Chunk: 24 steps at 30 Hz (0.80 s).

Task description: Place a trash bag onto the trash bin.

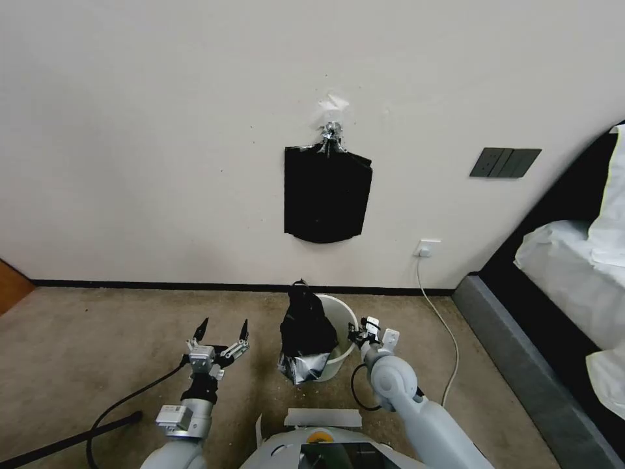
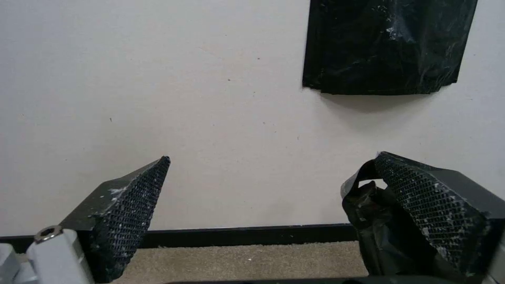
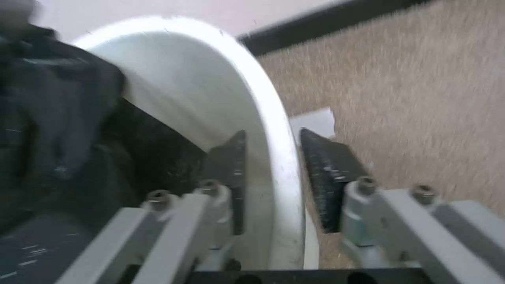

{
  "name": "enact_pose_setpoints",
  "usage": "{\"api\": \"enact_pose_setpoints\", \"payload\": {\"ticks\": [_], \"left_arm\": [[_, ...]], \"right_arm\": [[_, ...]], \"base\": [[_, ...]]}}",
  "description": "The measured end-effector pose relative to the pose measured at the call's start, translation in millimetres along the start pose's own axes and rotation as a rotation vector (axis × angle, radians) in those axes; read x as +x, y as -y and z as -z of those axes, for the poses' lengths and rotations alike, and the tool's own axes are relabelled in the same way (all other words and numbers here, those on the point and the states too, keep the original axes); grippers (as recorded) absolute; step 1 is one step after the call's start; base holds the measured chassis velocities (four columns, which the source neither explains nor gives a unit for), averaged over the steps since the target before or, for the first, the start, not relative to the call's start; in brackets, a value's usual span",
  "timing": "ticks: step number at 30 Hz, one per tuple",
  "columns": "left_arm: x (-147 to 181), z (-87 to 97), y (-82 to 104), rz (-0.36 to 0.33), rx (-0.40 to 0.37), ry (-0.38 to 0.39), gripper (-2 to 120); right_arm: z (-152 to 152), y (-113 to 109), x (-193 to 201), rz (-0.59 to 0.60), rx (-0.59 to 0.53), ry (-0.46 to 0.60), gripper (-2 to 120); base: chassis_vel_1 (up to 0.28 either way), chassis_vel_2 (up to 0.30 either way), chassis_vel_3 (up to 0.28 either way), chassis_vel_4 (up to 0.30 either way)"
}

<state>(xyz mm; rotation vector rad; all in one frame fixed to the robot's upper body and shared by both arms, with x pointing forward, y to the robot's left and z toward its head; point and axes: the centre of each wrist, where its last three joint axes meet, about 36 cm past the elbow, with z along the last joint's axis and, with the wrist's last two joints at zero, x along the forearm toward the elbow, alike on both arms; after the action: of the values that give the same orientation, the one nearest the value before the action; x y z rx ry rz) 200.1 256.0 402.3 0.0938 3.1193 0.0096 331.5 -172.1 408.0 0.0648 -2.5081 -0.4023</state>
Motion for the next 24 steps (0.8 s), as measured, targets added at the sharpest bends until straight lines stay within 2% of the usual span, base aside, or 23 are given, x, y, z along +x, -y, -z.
{"api": "enact_pose_setpoints", "payload": {"ticks": [2,3,5,7,10,12,13,15,17,24], "left_arm": [[0,0.0,1.3,-0.003,0.003,-0.003,100],[0,0.0,1.3,-0.003,0.003,-0.003,100],[0,-0.2,3.6,-0.007,0.008,-0.011,100],[-1,-0.2,4.4,-0.007,0.009,-0.013,100],[-1,1.9,8.7,-0.009,0.007,-0.028,100],[-1,2.8,9.5,-0.009,0.006,-0.031,100],[-2,4.6,10.5,-0.011,0.002,-0.034,100],[-2,5.4,10.9,-0.011,-0.001,-0.036,100],[-2,6.8,11.5,-0.01,-0.007,-0.042,100],[-3,7.0,13.0,-0.004,-0.015,-0.056,100]], "right_arm": [[10,2,17,0.027,0.087,0.059,49],[10,2,17,0.027,0.087,0.059,49],[27,3,39,0.106,0.199,0.114,58],[32,2,45,0.135,0.225,0.118,62],[63,-7,71,0.319,0.389,0.078,79],[70,-10,73,0.352,0.416,0.057,80],[84,-17,77,0.413,0.464,-0.003,89],[91,-21,77,0.433,0.477,-0.036,92],[102,-37,74,0.467,0.481,-0.094,99],[102,-64,37,0.439,0.496,-0.144,100]], "base": [[0.0,0.0,0.0,0.0],[0.0,0.0,0.0,0.0],[0.0,0.0,0.0,0.0],[0.0,0.0,0.0,0.0],[0.0,0.0,0.0,0.0],[0.0,0.0,0.0,0.0],[0.0,0.0,0.0,0.0],[0.0,0.0,0.0,0.0],[0.0,0.0,0.0,0.0],[0.0,0.0,0.0,0.0]]}}
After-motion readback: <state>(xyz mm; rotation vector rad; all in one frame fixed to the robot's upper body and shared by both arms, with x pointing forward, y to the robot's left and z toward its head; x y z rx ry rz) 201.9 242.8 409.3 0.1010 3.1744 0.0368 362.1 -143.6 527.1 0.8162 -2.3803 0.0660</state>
